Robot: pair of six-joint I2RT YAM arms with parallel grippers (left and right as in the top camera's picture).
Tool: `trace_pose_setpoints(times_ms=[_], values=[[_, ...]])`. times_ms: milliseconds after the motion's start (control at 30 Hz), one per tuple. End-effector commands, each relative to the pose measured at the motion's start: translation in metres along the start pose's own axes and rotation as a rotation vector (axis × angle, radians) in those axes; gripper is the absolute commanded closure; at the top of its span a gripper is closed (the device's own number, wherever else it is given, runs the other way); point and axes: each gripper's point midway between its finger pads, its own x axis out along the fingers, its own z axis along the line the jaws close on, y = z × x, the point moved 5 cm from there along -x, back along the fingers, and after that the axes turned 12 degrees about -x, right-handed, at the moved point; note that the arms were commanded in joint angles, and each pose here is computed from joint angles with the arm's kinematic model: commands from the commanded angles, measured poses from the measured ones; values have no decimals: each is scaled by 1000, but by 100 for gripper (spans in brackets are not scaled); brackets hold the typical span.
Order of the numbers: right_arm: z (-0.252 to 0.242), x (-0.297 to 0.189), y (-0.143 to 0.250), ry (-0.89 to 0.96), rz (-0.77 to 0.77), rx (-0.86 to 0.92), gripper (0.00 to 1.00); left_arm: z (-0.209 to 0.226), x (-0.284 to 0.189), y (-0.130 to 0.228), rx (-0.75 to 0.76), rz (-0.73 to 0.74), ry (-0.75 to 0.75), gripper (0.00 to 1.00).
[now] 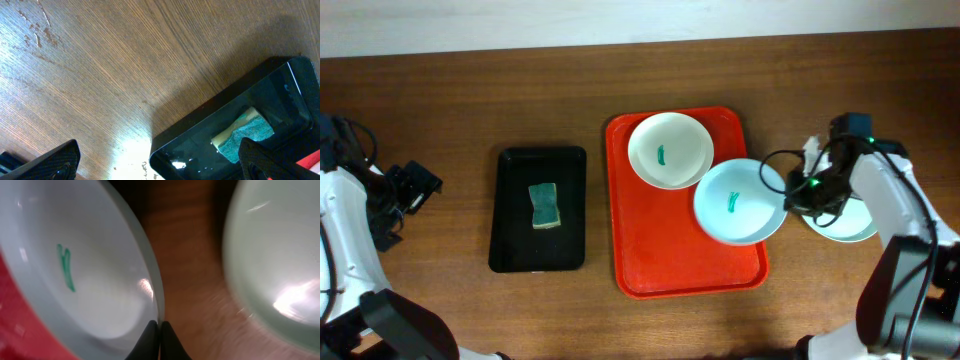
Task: Clean dirty plates on tray and stack at the side
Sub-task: 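Move the right gripper to grip the light blue plate rim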
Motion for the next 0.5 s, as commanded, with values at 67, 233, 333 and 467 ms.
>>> trace_pose_setpoints(times_ms=[67,233,333,467], values=[[47,11,19,-23,82,-35,96,-2,-10,-2,-13,-25,28,1],[75,46,35,-15,111,-201,96,-2,-10,-2,-13,-25,28,1],[87,64,30,2,47,-287,96,-2,-10,-2,-13,-25,28,1],[94,66,11,34,-58,-337,92,-2,-10,-2,-13,-25,28,1]])
